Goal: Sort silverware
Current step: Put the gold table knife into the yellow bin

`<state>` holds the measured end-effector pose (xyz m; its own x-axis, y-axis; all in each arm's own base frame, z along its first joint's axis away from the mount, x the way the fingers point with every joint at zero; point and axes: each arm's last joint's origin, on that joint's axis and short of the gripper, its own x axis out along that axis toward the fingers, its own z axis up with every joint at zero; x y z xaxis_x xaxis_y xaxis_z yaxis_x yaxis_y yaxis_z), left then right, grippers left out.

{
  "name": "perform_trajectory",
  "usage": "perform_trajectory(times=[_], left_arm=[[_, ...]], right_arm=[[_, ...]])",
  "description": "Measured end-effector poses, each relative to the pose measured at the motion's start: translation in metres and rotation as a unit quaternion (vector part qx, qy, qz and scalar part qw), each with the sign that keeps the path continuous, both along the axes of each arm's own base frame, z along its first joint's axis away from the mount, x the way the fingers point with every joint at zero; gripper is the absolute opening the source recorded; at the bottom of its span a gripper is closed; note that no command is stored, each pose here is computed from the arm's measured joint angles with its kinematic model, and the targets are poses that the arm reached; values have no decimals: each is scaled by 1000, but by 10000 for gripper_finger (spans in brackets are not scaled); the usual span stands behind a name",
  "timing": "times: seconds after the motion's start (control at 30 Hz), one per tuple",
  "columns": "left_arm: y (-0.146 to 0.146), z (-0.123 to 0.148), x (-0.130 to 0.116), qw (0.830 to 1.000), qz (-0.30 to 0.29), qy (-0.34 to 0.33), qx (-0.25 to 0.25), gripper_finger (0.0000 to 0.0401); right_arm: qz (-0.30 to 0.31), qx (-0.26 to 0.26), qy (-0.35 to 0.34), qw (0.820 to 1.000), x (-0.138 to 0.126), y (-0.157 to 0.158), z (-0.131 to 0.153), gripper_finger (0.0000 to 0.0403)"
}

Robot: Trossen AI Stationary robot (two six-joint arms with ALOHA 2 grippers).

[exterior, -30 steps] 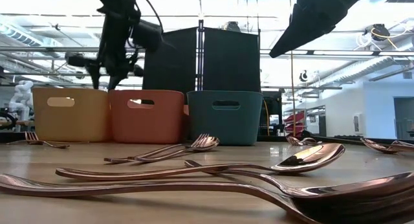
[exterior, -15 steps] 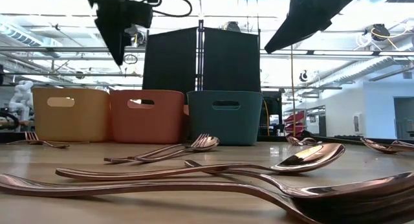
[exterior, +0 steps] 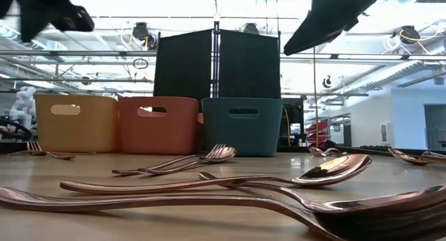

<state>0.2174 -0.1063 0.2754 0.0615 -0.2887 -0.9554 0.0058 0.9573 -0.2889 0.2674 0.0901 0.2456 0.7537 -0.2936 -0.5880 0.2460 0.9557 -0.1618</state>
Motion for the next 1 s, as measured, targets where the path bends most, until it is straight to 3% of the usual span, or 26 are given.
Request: perform_trajectory(times=[0.17,0.37,0.6,0.87,1.0], left_arm=[[-56,-23,-10,991,-125,-45,17,143],[-95,-55,-24,977,-205,8,53,143],[-124,-91,-36,943,-319,50,77,143],[-144,-105,-46,929,-360,32,82,143],[-151,-107,-53,924,-365,4,111,143]], right_arm=[[5,13,-16,1000,2,1,2,164],[-15,45,-38,998,4,2,4,164],[-37,93,-47,994,5,15,-4,164],[-28,134,-81,987,13,38,-13,164],[-18,147,-99,984,18,46,-16,164]])
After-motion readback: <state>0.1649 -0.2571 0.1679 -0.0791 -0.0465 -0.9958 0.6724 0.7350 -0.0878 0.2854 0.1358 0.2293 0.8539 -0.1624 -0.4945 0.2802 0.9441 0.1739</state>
